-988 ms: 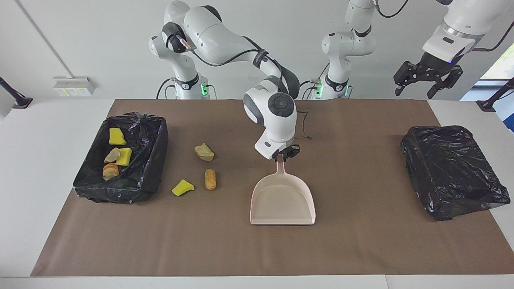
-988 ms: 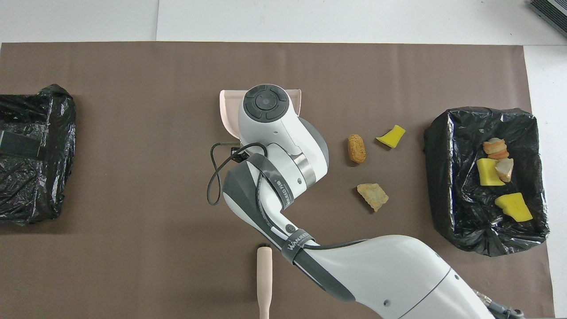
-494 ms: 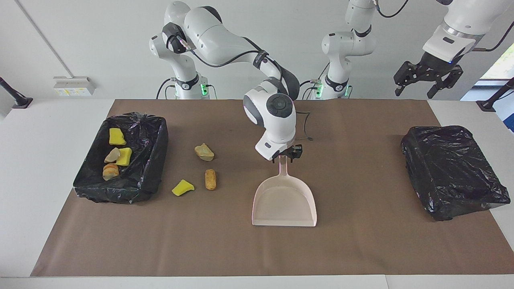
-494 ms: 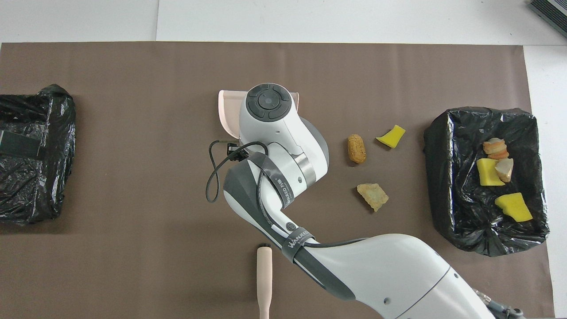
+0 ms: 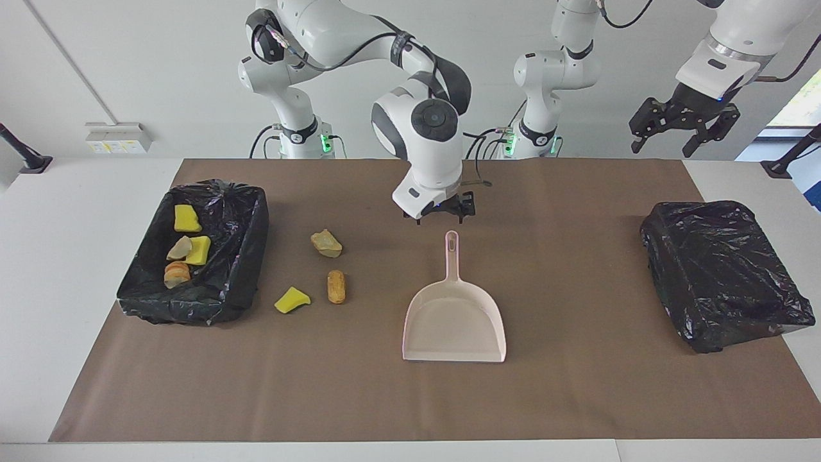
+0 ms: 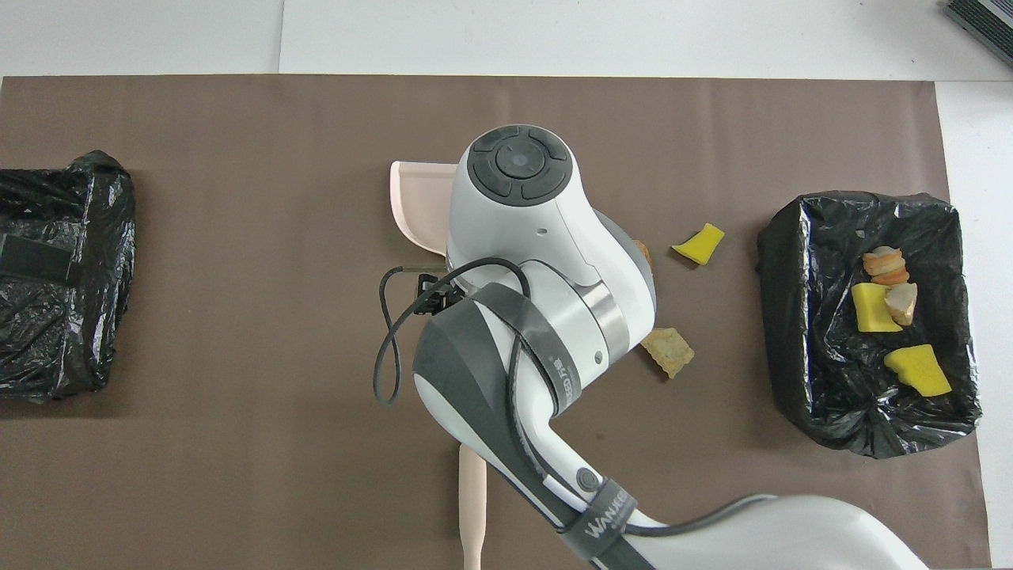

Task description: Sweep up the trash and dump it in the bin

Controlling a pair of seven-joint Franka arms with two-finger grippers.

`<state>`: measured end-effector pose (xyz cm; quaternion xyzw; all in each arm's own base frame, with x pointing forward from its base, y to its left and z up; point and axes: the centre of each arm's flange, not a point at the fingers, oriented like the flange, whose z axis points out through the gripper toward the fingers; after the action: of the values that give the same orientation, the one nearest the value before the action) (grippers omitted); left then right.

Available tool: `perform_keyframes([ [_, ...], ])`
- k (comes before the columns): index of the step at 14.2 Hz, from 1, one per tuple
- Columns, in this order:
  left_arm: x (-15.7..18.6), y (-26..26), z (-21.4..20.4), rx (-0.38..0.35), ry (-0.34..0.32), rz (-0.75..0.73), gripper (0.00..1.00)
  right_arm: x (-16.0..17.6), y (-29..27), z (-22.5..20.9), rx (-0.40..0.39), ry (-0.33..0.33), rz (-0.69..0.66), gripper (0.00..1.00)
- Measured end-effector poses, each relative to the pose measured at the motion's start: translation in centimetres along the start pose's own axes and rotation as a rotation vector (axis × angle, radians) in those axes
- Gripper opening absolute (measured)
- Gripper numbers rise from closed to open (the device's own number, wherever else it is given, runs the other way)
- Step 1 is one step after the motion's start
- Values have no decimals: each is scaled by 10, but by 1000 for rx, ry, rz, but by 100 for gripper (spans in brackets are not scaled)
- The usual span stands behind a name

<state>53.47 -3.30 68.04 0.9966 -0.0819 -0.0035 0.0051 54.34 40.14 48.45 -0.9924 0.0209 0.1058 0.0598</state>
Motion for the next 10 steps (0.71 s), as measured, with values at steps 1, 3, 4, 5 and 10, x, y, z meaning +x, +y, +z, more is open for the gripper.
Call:
perform_keyframes([
  [1,1,4,0,-1,2,6,100,-24,5,-10,3,-18,-4,100],
  [3,5,23,5,-3,3,41,100,-77,13,-9,-8,-61,-19,100],
  [4,9,38,11,-2,10,68,100,-105,15,2,-20,-94,-29,100],
  [5,15,55,20,-3,20,89,100,-132,17,17,-29,-128,-30,100],
  [10,46,140,109,-22,19,34,100,-239,46,97,-15,-163,-3,100],
])
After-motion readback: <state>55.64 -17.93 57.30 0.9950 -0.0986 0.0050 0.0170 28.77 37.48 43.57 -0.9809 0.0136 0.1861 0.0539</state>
